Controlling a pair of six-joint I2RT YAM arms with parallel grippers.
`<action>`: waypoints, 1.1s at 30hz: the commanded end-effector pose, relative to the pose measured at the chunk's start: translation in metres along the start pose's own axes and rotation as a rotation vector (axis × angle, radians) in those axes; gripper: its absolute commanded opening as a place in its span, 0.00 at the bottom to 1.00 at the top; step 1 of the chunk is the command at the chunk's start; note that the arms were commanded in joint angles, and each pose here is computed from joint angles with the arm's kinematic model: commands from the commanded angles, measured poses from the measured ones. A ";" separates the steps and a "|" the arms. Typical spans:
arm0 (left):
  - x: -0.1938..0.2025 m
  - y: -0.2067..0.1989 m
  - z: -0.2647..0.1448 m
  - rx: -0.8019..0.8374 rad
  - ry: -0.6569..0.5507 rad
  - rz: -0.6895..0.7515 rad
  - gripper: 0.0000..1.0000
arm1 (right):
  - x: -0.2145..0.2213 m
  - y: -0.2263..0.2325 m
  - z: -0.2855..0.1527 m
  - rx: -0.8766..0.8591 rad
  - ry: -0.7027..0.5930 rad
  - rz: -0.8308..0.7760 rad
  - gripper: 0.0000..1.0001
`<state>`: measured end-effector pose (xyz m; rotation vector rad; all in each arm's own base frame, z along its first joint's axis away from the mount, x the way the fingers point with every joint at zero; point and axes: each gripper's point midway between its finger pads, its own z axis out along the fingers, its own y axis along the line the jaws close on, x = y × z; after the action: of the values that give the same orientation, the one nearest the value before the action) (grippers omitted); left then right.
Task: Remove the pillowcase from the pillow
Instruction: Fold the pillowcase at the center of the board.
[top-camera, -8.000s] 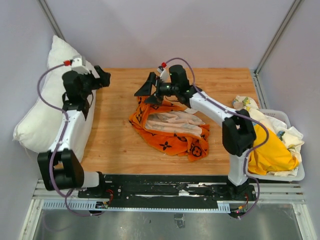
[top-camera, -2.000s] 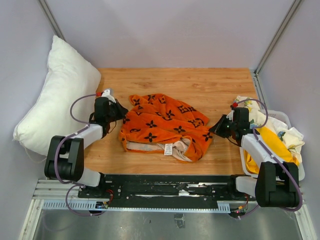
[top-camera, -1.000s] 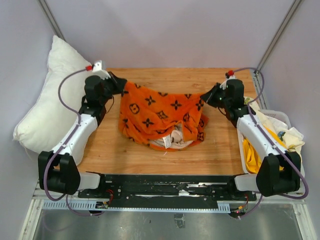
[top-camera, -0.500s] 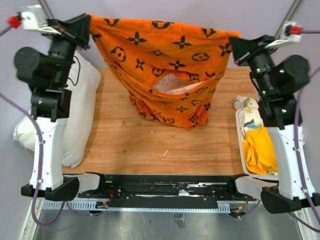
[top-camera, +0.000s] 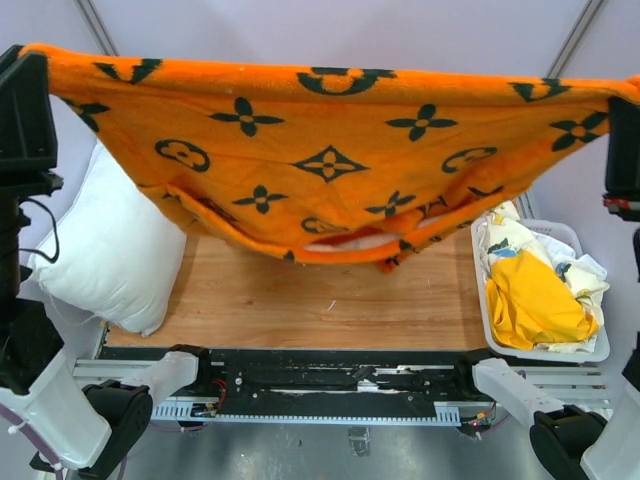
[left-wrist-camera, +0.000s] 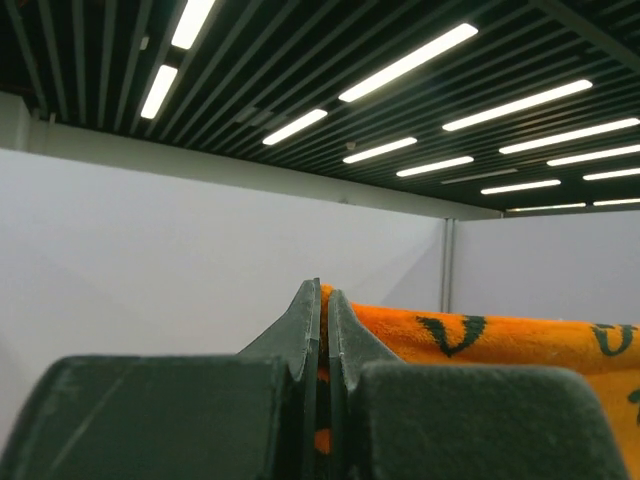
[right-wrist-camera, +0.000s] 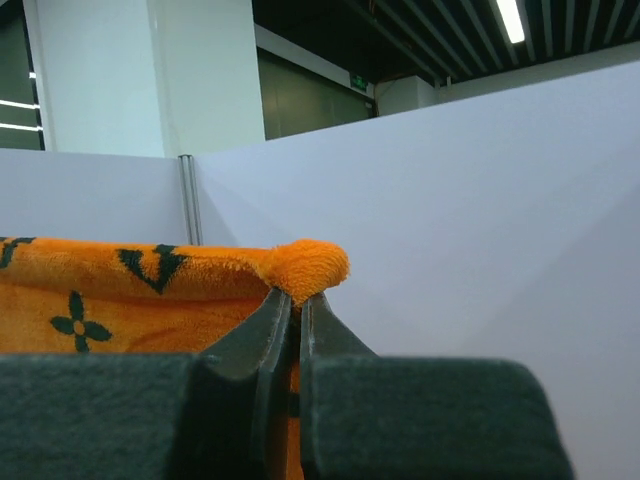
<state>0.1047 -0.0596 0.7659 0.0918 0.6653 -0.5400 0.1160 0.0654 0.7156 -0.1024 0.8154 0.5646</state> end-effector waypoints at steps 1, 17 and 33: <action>-0.038 -0.017 -0.004 0.033 -0.071 0.006 0.00 | -0.039 0.005 -0.014 0.015 -0.071 -0.078 0.01; 0.115 0.091 0.056 -0.201 0.139 0.144 0.00 | 0.125 -0.075 0.098 0.139 0.200 -0.099 0.01; 0.082 0.094 0.081 -0.207 0.027 0.193 0.00 | 0.095 -0.065 0.134 0.064 0.092 -0.077 0.01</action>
<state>0.3910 -0.0625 0.6687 -0.0241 1.1003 -0.3128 0.4010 0.1155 0.6259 -0.0884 1.2636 0.4437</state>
